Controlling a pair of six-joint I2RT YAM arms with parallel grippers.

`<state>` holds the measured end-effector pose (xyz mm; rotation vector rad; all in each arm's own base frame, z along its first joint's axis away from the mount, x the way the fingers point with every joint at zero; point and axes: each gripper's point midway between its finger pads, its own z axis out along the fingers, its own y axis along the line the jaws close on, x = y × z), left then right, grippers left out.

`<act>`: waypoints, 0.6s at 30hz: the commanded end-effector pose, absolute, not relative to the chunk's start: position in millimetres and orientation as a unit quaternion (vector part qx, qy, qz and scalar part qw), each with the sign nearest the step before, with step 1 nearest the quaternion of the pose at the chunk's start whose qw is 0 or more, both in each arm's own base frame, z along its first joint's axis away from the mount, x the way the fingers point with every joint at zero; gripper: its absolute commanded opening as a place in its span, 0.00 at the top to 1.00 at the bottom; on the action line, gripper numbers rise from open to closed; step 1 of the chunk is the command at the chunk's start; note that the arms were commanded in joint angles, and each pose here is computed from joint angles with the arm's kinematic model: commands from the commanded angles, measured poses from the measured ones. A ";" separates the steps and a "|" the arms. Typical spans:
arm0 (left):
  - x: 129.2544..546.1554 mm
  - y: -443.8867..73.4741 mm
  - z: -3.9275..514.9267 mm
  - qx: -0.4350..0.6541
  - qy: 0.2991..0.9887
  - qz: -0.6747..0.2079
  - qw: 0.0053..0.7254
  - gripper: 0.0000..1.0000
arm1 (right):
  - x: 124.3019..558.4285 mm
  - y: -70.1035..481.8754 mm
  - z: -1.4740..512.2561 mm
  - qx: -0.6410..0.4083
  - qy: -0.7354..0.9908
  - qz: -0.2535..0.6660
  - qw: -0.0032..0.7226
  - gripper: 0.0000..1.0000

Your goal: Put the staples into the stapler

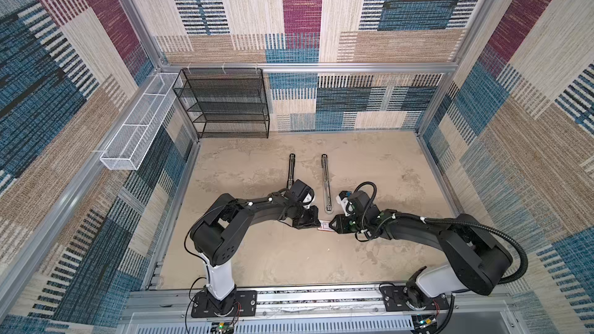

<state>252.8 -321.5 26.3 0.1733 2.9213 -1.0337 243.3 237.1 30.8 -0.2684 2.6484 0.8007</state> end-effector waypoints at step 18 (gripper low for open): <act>252.6 -317.8 21.0 0.060 0.946 -0.319 0.023 1.00 | 246.2 219.0 36.2 -0.082 0.942 0.260 0.197 0.61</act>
